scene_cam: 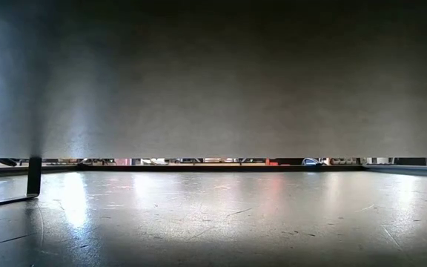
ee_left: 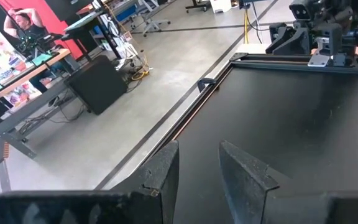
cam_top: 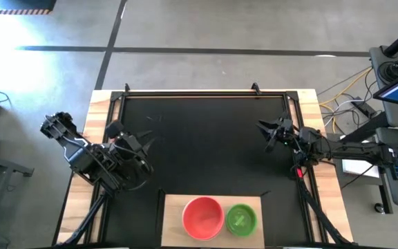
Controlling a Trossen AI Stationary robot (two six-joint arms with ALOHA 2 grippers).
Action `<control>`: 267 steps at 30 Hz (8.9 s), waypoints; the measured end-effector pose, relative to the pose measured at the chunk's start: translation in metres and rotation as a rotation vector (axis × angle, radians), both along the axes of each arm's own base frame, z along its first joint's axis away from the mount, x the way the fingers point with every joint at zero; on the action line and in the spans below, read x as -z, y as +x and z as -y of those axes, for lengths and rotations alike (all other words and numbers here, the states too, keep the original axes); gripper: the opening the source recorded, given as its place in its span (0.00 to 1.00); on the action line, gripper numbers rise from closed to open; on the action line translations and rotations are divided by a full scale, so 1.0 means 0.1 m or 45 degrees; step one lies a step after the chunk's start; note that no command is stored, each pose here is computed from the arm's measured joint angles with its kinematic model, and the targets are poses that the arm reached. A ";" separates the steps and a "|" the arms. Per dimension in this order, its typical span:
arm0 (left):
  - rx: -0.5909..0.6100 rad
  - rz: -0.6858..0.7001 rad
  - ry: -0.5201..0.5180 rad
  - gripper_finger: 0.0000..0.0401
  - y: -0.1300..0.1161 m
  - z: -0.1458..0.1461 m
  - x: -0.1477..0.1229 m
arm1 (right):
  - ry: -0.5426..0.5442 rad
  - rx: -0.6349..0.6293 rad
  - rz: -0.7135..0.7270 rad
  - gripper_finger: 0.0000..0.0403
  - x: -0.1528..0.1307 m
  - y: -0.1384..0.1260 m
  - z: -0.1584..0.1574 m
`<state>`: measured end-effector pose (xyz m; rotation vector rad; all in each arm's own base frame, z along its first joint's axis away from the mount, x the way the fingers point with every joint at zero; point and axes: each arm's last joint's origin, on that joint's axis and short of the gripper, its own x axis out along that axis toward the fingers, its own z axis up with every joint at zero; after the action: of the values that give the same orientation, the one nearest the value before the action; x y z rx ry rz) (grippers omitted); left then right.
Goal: Place and stack bowls onto a shelf
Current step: Return to Home Position
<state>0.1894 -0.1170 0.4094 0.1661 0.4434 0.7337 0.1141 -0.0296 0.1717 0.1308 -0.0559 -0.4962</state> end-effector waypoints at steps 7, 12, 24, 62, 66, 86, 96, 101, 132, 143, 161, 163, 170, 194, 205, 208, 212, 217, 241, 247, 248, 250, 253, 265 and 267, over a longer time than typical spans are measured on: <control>-0.007 0.012 -0.023 0.24 0.00 0.00 0.00 | -0.027 0.023 -0.015 0.27 0.00 0.00 0.00; -0.018 0.006 -0.065 0.24 0.03 0.01 0.06 | -0.126 0.025 -0.071 0.27 0.00 0.00 0.00; -0.169 -0.085 -0.020 0.24 0.25 -0.14 0.62 | -0.172 0.026 -0.099 0.27 0.00 0.00 0.00; 0.289 0.710 -0.180 0.24 -0.52 -1.49 1.71 | -0.184 0.026 -0.108 0.27 0.01 0.00 0.00; 0.312 0.768 -0.100 0.24 -0.62 -1.47 1.85 | -0.183 0.026 -0.108 0.27 0.01 0.00 0.00; 0.260 0.867 0.113 0.24 -0.92 -1.50 2.16 | -0.183 0.026 -0.108 0.27 0.01 0.00 0.00; 0.262 0.975 0.142 0.24 -1.02 -1.47 2.10 | -0.183 0.026 -0.108 0.27 0.01 0.00 0.00; 0.261 0.982 0.144 0.24 -1.04 -1.47 2.10 | -0.183 0.026 -0.108 0.27 0.01 0.00 0.00; 0.254 0.823 0.084 0.24 -0.97 -1.48 2.19 | -0.183 0.026 -0.108 0.27 0.01 0.00 0.00; 0.253 0.807 0.078 0.24 -0.96 -1.49 2.20 | -0.183 0.026 -0.108 0.27 0.01 0.00 0.00; 0.253 0.791 0.073 0.24 -0.95 -1.49 2.21 | -0.183 0.026 -0.109 0.27 0.01 0.00 0.00; 0.252 0.790 0.072 0.24 -0.95 -1.49 2.21 | -0.183 0.026 -0.108 0.27 0.01 0.00 0.00; 0.252 0.790 0.072 0.24 -0.95 -1.49 2.21 | -0.183 0.026 -0.109 0.27 0.01 0.00 0.00; 0.252 0.785 0.071 0.24 -0.95 -1.49 2.21 | -0.183 0.026 -0.109 0.27 0.01 0.00 0.00; 0.252 0.785 0.071 0.24 -0.95 -1.49 2.21 | -0.183 0.026 -0.108 0.27 0.01 0.00 0.00; 0.252 0.785 0.071 0.24 -0.95 -1.49 2.21 | -0.183 0.026 -0.109 0.27 0.01 0.00 0.00; 0.252 0.785 0.071 0.24 -0.95 -1.49 2.21 | -0.183 0.026 -0.108 0.27 0.01 0.00 0.00; 0.252 0.785 0.071 0.24 -0.95 -1.49 2.21 | -0.183 0.026 -0.108 0.27 0.01 0.00 0.00; 0.252 0.785 0.071 0.24 -0.95 -1.49 2.21 | -0.183 0.026 -0.108 0.27 0.01 0.00 0.00; 0.252 0.785 0.071 0.24 -0.95 -1.49 2.21 | -0.183 0.026 -0.109 0.27 0.01 0.00 0.00; 0.252 0.785 0.071 0.24 -0.95 -1.49 2.21 | -0.183 0.026 -0.109 0.27 0.01 0.00 0.00; 0.252 0.785 0.070 0.24 -0.95 -1.49 2.21 | -0.183 0.026 -0.108 0.27 0.01 0.00 0.00; 0.252 0.785 0.071 0.24 -0.95 -1.49 2.21 | -0.183 0.026 -0.109 0.27 0.01 0.00 0.00; 0.252 0.785 0.071 0.24 -0.95 -1.49 2.21 | -0.183 0.026 -0.109 0.27 0.01 0.00 0.00; 0.252 0.785 0.071 0.24 -0.95 -1.49 2.21 | -0.183 0.026 -0.109 0.27 0.01 0.00 0.00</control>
<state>0.0948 0.0322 0.1879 0.0290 -0.1797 0.5658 0.1139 -0.0300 0.1707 -0.0319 -0.0091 -0.5156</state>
